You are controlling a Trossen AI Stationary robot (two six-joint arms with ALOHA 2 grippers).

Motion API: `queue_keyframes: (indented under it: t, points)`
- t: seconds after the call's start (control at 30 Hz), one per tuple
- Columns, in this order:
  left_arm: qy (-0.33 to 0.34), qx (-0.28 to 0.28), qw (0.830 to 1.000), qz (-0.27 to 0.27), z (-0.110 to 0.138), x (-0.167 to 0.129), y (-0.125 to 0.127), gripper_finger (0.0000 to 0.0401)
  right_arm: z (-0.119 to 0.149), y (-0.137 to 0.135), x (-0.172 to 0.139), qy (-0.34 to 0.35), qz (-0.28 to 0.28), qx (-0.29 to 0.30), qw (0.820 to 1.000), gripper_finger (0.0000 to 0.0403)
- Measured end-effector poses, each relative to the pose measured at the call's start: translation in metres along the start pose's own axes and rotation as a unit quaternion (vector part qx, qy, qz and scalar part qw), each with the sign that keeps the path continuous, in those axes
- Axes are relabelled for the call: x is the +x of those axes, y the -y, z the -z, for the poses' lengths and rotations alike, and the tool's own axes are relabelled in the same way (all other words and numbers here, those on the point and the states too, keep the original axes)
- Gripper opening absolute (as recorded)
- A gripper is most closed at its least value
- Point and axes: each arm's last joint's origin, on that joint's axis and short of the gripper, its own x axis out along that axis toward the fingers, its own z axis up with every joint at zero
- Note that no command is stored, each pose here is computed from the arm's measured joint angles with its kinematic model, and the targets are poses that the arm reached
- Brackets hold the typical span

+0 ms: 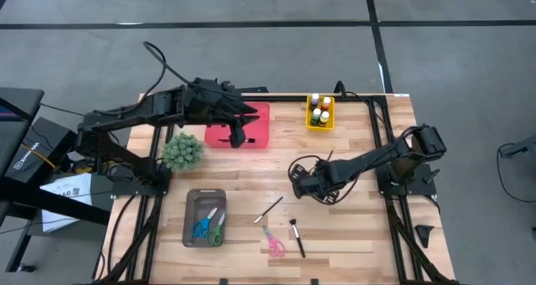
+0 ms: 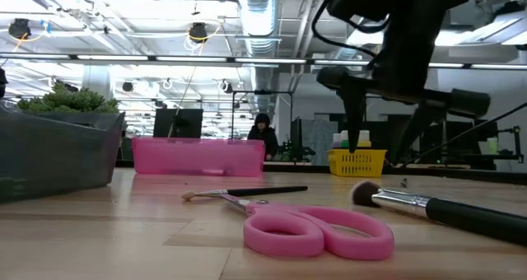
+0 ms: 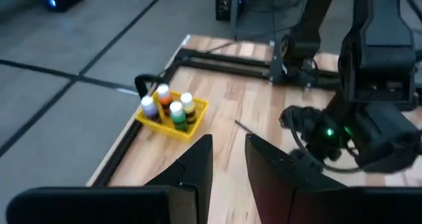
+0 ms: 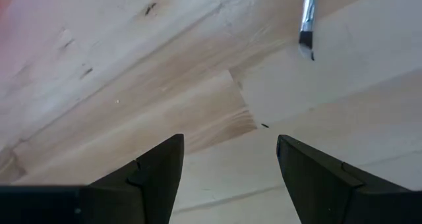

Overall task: Pick & Place Paint Supplies
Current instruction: Put the foundation brush into the red bin

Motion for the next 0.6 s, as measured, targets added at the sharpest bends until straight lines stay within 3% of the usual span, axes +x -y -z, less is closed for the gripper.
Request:
queue_keyframes:
  t: [0.6]
  points:
    - [0.01,-0.007,1.0,-0.01,-0.002,-0.011,-0.008,0.0081,-0.014,0.004,0.002,0.033,0.057,-0.006,0.998,0.0239]
